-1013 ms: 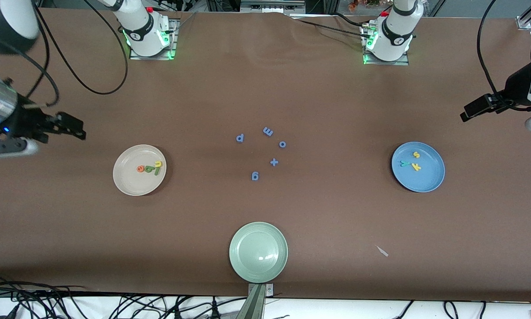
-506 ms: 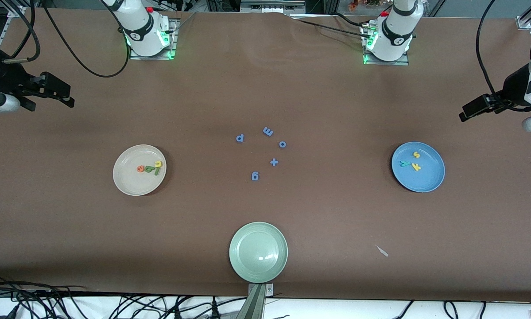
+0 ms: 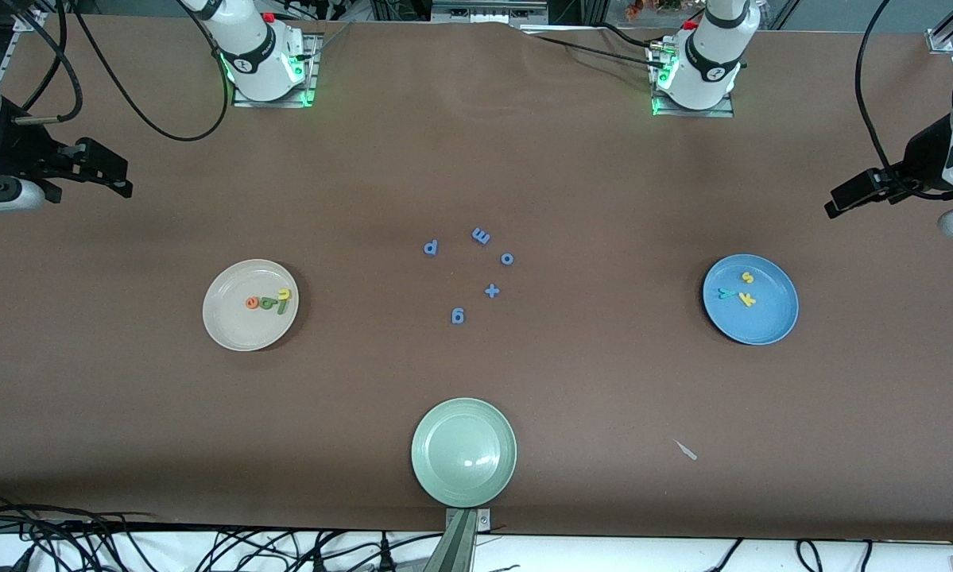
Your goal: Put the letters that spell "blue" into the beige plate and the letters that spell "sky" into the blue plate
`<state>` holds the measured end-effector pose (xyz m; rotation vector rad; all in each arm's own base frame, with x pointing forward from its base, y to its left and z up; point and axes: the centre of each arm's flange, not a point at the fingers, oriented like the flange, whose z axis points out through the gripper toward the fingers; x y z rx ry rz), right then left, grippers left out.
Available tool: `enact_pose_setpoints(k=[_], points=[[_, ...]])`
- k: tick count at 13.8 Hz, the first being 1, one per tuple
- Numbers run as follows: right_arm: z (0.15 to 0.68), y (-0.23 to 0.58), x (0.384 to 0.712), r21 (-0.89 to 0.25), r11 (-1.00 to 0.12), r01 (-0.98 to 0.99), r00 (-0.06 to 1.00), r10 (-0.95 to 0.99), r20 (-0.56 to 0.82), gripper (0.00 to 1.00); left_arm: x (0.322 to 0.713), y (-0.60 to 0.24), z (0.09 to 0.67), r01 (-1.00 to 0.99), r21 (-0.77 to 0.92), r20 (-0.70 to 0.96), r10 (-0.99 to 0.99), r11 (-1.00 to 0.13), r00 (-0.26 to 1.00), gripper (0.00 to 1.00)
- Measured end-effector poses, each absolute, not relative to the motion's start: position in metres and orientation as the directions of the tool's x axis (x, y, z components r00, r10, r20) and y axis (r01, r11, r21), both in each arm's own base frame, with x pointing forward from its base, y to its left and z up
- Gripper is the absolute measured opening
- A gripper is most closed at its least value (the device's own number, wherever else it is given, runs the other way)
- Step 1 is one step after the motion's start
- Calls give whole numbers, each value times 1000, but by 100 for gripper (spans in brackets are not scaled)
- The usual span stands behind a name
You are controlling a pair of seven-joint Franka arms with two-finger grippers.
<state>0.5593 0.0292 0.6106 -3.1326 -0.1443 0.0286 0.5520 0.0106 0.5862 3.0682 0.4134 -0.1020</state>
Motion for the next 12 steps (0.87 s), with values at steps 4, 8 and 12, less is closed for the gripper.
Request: enact_pose_setpoints(k=[4,8,12], points=[[625,13,561,10,-998,66,998,66,13,100,552,9,586,259,35,-71,256,-965,964,100],[619,6,563,23,-998,56,998,56,-4,100,552,9,586,259,35,-71,256,-965,964,100],[615,6,565,29,-998,55,998,55,-11,100,552,8,586,257,35,-70,254,-966,965,100]])
